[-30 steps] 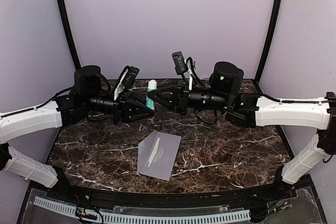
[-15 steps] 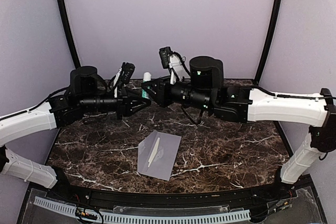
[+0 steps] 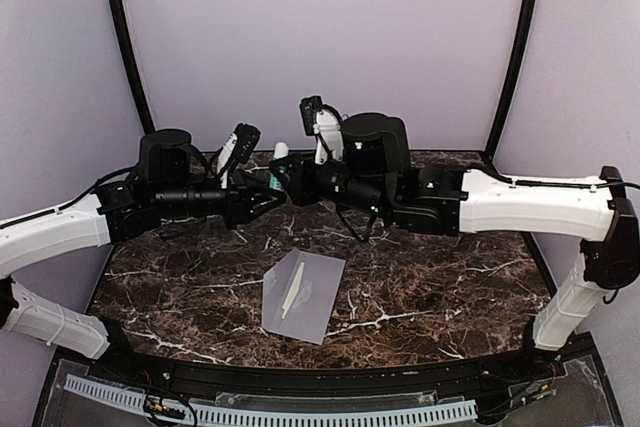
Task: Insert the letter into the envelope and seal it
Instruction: Unscrew the solid glue.
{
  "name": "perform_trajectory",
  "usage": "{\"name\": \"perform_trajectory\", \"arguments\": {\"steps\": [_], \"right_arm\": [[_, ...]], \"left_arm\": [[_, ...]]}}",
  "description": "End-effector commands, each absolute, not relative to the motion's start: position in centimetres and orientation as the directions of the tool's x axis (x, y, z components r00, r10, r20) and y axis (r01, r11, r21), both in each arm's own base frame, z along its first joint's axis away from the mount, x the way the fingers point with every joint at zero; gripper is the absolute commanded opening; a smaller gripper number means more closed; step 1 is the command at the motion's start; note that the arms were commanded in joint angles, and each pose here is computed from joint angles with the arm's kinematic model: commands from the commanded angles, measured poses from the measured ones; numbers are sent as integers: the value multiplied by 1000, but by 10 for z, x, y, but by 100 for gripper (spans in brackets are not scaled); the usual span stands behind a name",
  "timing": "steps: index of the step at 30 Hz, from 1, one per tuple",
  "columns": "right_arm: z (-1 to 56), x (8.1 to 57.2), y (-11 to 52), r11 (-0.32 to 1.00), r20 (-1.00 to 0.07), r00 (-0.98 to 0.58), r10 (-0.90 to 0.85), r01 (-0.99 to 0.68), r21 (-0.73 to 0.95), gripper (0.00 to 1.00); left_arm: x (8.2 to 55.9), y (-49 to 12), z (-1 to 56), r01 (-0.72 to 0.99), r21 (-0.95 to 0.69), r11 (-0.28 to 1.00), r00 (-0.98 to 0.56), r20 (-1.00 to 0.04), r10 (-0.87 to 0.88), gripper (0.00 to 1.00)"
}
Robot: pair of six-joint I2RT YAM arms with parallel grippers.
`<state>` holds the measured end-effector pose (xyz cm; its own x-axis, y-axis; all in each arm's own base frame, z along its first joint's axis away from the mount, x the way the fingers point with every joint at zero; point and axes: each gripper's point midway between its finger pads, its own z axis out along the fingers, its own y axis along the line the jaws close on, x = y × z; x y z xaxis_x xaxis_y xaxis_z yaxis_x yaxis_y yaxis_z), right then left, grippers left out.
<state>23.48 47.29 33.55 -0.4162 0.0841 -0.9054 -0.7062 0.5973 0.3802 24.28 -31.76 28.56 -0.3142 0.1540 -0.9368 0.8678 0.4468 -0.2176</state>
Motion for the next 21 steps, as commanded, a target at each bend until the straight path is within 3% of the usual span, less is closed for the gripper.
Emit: {"name": "perform_trajectory", "arguments": {"steps": [1, 10, 16, 21], "right_arm": [[350, 192, 480, 436, -908, -410, 81, -805, 402, 23], [368, 182, 447, 399, -926, -346, 150, -836, 376, 58], [379, 171, 435, 225, -920, -351, 171, -896, 384, 63], [386, 164, 430, 93, -922, -349, 167, -926, 367, 63]], "left_arm": [[248, -316, 307, 875, -193, 444, -259, -962, 92, 0], [243, -316, 315, 898, -236, 372, -277, -959, 59, 0], [186, -330, 335, 966, -257, -12, -256, -965, 54, 0], [169, -333, 337, 953, -269, -140, -261, -963, 69, 0]]}}
